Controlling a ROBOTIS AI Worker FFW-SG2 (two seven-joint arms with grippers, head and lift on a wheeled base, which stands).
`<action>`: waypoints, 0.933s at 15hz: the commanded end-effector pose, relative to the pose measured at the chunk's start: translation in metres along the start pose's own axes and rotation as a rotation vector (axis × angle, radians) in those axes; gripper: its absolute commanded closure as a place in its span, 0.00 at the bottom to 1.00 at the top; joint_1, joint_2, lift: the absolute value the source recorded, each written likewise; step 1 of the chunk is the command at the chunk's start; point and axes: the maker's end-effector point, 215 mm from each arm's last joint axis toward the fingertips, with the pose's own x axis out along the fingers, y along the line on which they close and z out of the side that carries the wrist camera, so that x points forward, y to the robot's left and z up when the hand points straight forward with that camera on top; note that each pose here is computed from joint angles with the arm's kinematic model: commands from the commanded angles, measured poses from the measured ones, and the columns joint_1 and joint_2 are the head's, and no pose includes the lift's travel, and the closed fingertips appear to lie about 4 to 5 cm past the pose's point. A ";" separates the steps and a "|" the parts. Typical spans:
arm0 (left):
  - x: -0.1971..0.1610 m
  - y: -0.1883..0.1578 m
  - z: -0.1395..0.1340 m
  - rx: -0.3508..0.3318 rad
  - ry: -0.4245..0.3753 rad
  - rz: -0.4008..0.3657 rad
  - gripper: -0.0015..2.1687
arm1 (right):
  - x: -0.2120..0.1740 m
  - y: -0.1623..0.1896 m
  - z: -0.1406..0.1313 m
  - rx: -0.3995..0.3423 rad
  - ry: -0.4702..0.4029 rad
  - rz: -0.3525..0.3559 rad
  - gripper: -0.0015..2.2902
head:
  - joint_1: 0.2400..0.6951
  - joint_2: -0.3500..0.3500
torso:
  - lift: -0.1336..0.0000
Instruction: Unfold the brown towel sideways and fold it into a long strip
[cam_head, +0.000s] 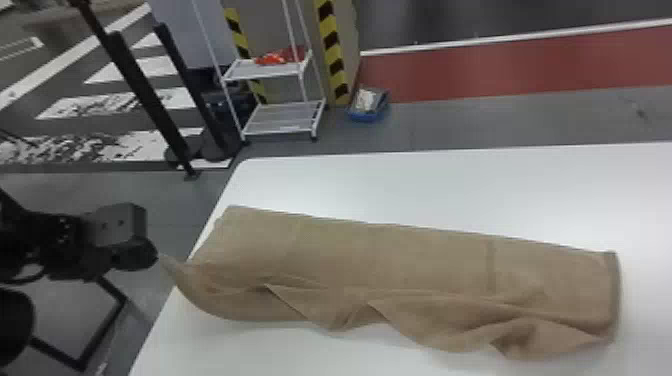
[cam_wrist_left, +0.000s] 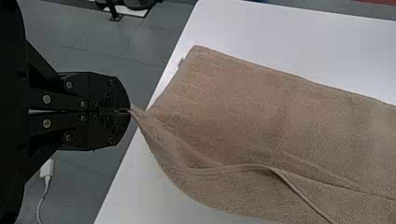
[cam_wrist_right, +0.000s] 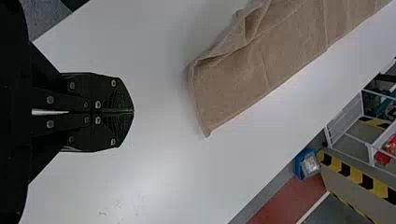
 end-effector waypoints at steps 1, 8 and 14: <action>0.008 -0.008 0.004 0.007 -0.006 -0.022 0.83 | 0.011 0.012 0.006 -0.007 -0.006 0.032 0.61 | 1.00 0.95 | 0.06; 0.012 -0.016 0.006 0.015 -0.006 -0.043 0.83 | 0.055 0.087 0.039 -0.077 -0.013 0.168 0.23 | 1.00 1.00 | 0.06; 0.014 -0.023 0.006 0.013 -0.004 -0.058 0.83 | 0.111 0.172 0.047 -0.123 0.038 0.342 0.17 | 1.00 1.00 | 0.06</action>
